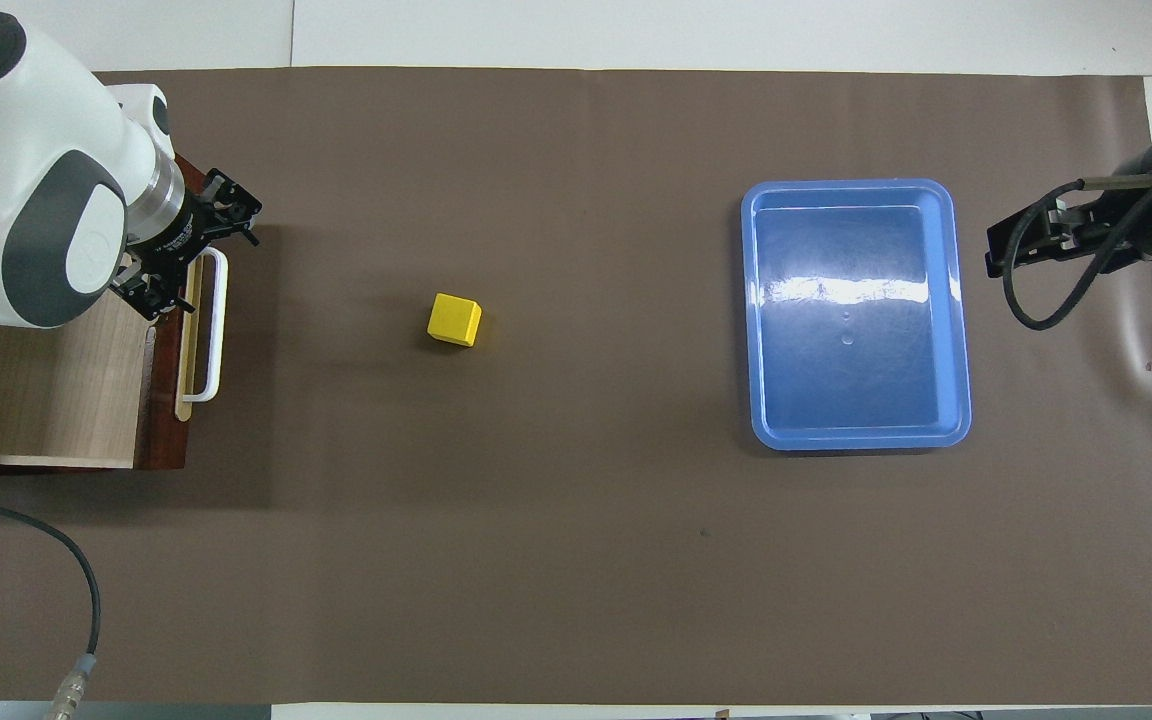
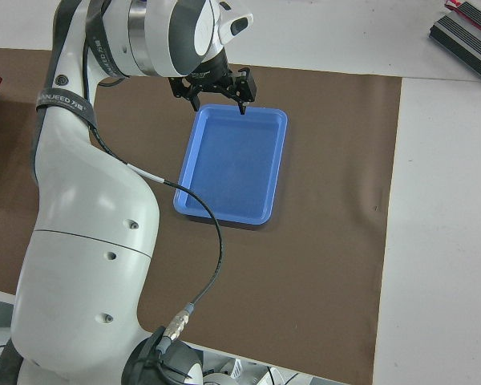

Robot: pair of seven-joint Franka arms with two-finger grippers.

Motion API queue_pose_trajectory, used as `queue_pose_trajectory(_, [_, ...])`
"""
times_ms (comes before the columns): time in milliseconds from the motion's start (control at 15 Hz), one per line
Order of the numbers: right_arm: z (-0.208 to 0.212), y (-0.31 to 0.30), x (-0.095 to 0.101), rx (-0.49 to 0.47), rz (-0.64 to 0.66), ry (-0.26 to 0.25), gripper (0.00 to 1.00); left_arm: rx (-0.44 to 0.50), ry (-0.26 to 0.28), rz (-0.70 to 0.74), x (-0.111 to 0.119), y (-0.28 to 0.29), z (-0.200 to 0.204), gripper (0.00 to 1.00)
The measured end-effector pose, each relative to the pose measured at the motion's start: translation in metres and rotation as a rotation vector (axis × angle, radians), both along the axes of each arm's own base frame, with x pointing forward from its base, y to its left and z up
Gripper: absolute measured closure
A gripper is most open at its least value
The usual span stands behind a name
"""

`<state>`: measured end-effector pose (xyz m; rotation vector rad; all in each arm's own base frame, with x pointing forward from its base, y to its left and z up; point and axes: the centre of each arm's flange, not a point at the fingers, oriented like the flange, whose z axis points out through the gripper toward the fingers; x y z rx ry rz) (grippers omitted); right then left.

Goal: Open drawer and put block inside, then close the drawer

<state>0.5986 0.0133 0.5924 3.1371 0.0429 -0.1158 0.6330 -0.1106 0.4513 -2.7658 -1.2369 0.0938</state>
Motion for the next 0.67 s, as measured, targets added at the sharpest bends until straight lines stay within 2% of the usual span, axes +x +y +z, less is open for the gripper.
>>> queue_pose_trajectory(667, [-0.0006,-0.0045,0.0003,-0.001,0.007,-0.001,0.00,-0.001,-0.002,0.000,0.0002,-0.0002,0.0004,0.00])
